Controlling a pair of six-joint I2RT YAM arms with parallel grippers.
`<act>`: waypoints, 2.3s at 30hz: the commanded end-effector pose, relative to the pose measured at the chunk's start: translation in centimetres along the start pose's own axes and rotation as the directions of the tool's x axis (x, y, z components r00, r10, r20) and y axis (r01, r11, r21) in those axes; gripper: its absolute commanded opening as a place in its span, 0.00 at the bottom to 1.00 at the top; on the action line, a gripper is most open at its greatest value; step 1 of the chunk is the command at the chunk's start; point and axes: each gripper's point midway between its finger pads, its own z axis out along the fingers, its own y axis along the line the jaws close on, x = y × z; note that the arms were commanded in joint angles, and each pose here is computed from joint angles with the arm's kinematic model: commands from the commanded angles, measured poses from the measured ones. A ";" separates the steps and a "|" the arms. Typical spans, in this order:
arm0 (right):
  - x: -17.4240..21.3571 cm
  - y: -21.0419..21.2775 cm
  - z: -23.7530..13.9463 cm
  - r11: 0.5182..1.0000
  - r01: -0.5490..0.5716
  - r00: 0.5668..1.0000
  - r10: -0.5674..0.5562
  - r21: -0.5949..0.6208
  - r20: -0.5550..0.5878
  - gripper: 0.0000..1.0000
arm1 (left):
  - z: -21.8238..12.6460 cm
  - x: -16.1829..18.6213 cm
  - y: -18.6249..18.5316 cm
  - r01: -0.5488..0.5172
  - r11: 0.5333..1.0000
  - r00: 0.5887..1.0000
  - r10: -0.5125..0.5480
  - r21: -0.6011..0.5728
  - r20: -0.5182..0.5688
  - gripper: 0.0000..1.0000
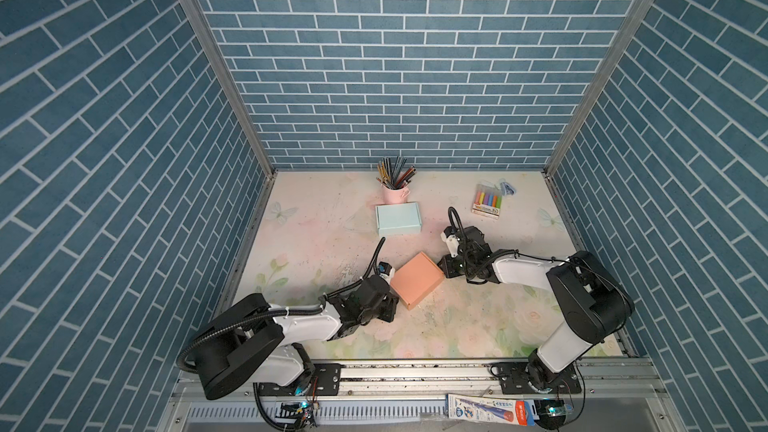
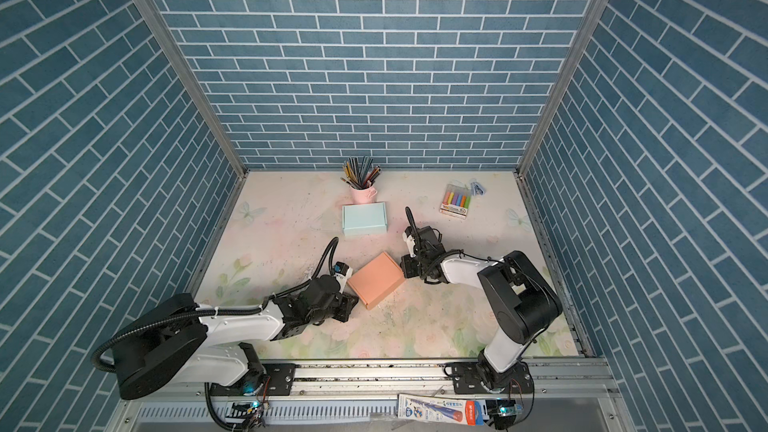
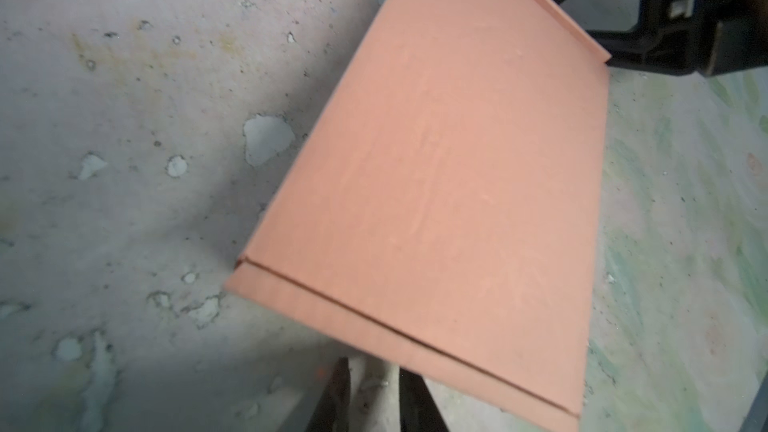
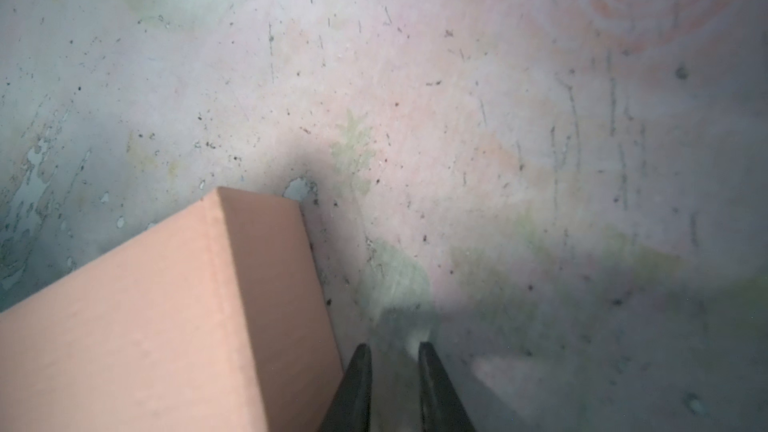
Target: Fold the paper box
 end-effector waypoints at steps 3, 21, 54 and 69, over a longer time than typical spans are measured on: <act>0.8 0.1 -1.6 0.999 0.005 1.000 -0.005 -0.032 -0.017 0.25 | -1.1 0.8 0.3 0.007 1.000 1.000 -0.007 0.011 -0.017 0.24; 5.0 -0.4 -6.0 0.998 -0.055 0.998 0.055 -0.025 -0.008 0.24 | -3.1 -8.5 5.4 0.099 0.995 0.979 -0.093 -0.022 0.180 0.24; 4.4 2.5 -2.0 0.998 -0.024 1.000 0.023 -0.059 -0.019 0.19 | -0.4 -5.1 3.1 0.055 0.997 0.996 -0.058 0.050 0.069 0.24; 3.6 3.0 -0.8 0.997 -0.002 1.000 0.000 -0.077 -0.023 0.18 | -0.4 -3.1 2.3 0.083 0.994 0.995 -0.087 0.071 0.052 0.24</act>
